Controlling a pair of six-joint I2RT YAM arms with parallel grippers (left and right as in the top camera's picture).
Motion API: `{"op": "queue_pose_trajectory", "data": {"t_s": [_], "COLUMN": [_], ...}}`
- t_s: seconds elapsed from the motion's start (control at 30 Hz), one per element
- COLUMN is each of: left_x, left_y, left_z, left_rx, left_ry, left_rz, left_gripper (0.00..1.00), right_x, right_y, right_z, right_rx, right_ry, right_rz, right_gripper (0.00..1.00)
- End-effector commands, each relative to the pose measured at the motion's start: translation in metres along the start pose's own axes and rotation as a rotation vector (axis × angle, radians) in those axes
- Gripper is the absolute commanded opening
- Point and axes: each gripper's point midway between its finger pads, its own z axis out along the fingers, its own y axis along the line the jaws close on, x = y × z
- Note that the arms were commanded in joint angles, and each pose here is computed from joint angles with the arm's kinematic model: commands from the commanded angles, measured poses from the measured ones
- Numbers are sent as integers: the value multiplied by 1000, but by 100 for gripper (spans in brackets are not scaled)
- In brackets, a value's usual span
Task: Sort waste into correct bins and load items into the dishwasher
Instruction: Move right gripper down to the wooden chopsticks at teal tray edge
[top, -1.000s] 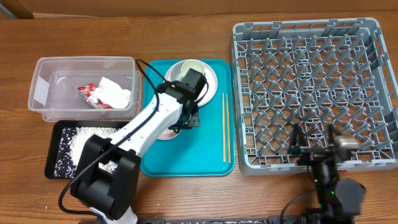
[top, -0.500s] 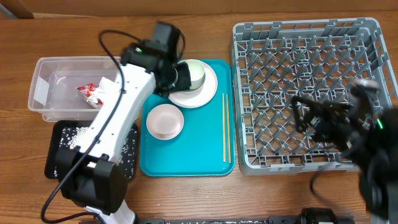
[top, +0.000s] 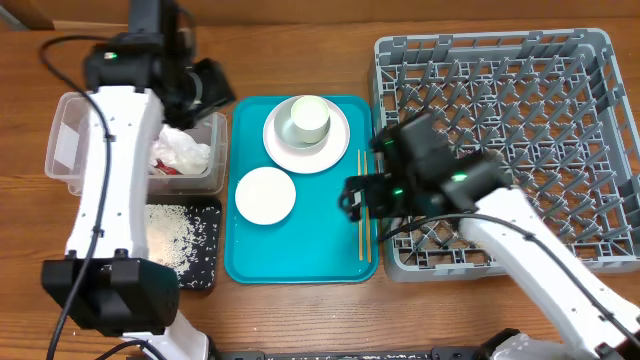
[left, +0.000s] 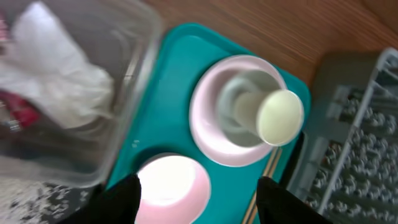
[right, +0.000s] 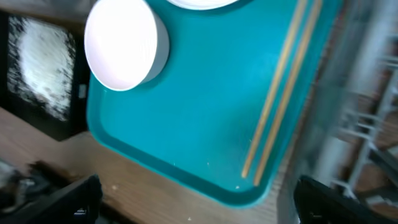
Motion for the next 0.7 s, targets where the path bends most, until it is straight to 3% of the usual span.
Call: {"op": "queue_pose_trajectory", "data": {"t_s": [0.0, 0.47, 0.53, 0.63, 0.67], "left_x": [-11, -17, -17, -17, -17], "left_y": [19, 31, 31, 31, 31], "left_z": [-8, -10, -10, -10, -10], "left_rx": [-22, -40, -40, -40, -40], "left_ry": [-20, -34, -34, -34, -34], "left_rz": [-39, -63, -63, -63, -63], "left_gripper": [100, 100, 100, 100, 100], "right_x": [-12, -22, -26, -32, -33], "right_y": [8, 32, 30, 27, 26], "right_z": [8, 20, 19, 20, 21], "right_rx": [94, 63, 78, 97, 103], "right_ry": [-75, -130, -148, -182, -190], "right_rz": [-53, -127, -115, -8, 15], "right_gripper": [100, 100, 73, 19, 11]}}
